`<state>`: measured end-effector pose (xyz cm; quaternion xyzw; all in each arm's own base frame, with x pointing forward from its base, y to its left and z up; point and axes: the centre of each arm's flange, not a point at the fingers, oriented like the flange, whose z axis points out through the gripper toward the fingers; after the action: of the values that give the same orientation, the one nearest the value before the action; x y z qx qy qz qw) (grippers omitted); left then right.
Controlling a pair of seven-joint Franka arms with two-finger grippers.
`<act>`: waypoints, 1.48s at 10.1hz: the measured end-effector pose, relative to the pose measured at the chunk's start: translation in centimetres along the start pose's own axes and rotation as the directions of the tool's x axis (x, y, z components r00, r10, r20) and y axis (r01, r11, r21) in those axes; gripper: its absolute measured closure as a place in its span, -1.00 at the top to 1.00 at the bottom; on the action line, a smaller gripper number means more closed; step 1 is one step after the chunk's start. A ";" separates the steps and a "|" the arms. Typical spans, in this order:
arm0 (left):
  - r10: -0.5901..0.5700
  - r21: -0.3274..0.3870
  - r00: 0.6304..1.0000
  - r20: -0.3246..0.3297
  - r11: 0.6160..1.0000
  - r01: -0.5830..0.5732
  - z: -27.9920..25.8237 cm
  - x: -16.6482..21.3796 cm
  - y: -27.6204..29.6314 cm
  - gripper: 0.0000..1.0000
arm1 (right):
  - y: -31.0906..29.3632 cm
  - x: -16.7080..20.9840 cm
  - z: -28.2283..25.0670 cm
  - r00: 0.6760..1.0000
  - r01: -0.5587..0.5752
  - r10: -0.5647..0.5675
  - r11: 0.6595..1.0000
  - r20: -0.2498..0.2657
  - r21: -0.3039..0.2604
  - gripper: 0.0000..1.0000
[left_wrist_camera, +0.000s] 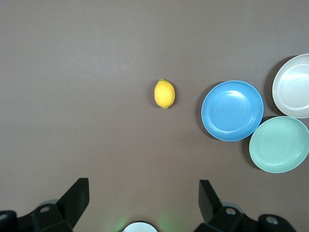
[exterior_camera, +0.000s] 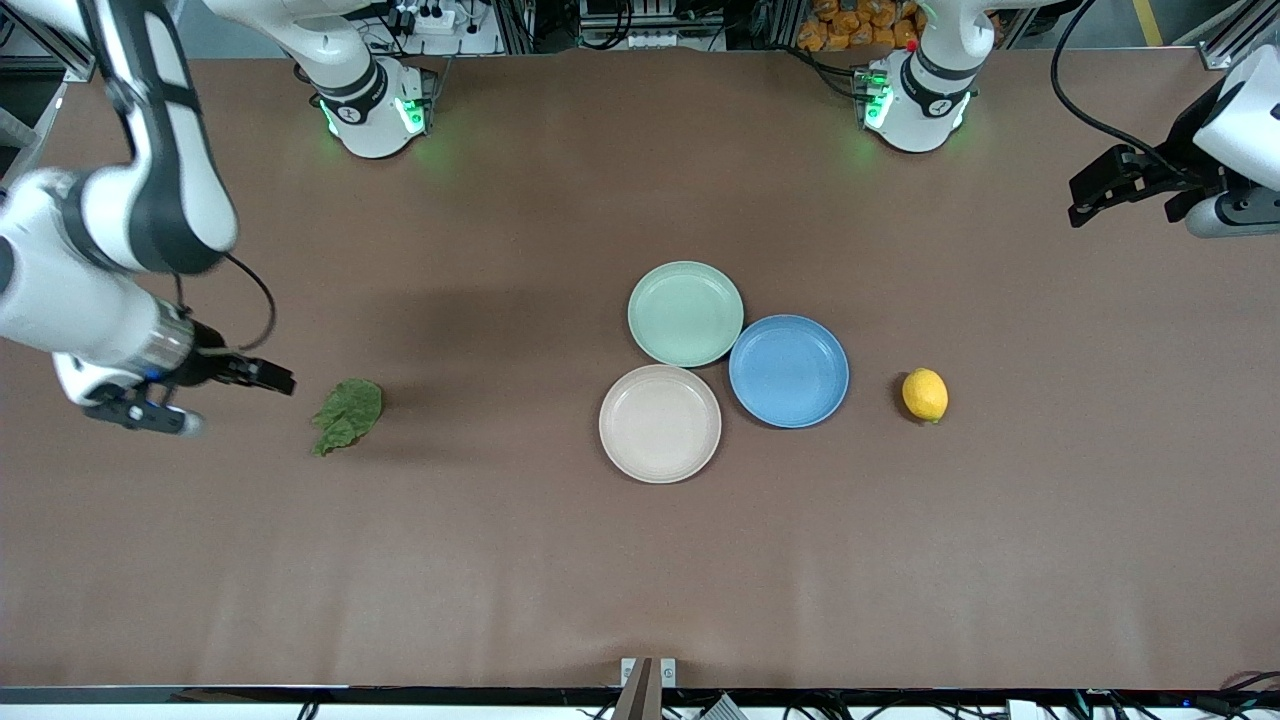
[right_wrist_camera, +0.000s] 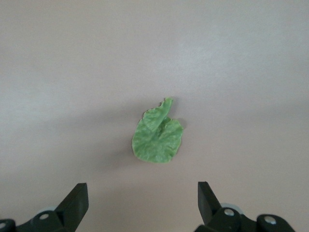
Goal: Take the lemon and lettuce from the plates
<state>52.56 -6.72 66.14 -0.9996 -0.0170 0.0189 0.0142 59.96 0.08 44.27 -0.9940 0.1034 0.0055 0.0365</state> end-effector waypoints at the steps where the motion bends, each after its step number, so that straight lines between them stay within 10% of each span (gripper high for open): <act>1: -0.003 0.000 1.000 -0.002 1.000 0.003 -0.1 0.0 -0.2 1.00 | 0.0 -0.9 -2.8 1.000 0.004 -0.004 1.000 -0.024 0.012 1.00; 12: -0.014 -0.001 1.000 -0.010 1.000 0.014 -0.4 0.1 -0.7 1.00 | 0.9 -6.7 -21.2 0.996 0.082 -0.081 0.996 -0.026 0.018 1.00; 15: -0.022 -0.008 0.999 -0.049 1.000 0.022 -0.8 0.6 -1.1 1.00 | 1.0 -7.3 -21.1 0.993 0.120 -0.120 0.991 0.013 -0.066 1.00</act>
<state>53.11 -5.66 66.97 -0.9995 -0.0276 -0.0059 0.0111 52.66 -0.90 65.36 -0.9990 0.0432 0.0112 0.0039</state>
